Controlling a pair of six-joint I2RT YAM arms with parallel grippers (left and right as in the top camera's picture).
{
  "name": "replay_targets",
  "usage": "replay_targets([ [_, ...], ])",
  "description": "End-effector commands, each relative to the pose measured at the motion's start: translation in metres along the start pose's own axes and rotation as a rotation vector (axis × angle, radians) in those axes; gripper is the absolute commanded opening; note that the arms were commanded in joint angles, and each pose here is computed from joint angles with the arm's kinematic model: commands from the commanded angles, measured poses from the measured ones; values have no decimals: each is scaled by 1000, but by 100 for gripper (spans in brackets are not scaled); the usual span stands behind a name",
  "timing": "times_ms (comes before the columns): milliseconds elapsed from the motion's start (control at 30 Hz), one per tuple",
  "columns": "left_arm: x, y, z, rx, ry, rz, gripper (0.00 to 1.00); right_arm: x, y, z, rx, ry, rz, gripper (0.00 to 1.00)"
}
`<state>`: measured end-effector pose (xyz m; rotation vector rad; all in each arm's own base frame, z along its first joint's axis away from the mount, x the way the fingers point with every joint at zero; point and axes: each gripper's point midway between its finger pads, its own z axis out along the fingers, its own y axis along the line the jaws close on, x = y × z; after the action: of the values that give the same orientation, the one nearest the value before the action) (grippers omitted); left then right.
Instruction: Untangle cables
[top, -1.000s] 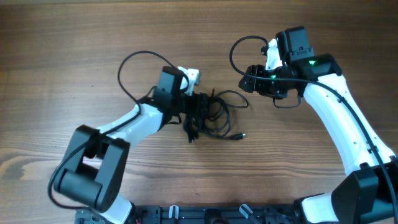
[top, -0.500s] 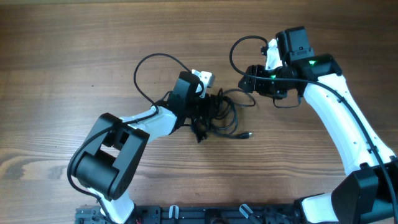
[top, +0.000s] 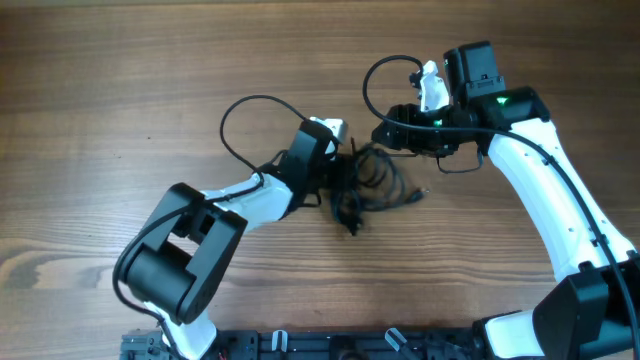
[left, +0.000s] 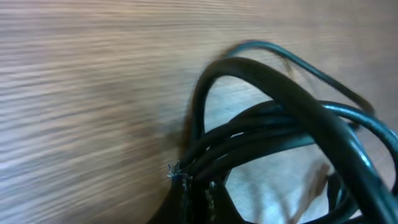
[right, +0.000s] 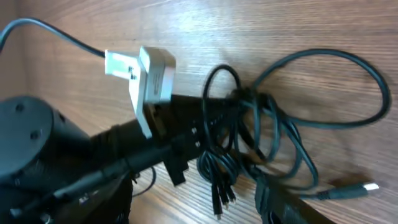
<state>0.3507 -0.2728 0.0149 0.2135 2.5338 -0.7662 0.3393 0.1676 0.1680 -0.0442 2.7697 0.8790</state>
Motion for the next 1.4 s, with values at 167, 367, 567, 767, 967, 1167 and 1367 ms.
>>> replay_targets([
  [167,-76,26,-104,-331,-210,-159,4,-1,24,9,-73,-4,-117,66],
  [367,-70,19,-148,-322,-217,-386,4,-2,62,22,-124,-35,-178,66],
  [567,-60,16,-155,-234,-152,-596,4,10,89,37,-119,-38,-253,66],
  [767,-63,5,-159,-57,-61,-703,4,12,98,43,-95,-56,-241,66],
  [967,-72,-2,-163,41,-46,-738,4,16,116,52,-130,-61,-291,66],
  [1167,-71,-9,-163,75,-23,-735,4,14,103,78,-90,-30,-266,65],
  [1367,-73,-18,-164,125,-9,-726,4,2,79,87,35,-77,-235,59],
])
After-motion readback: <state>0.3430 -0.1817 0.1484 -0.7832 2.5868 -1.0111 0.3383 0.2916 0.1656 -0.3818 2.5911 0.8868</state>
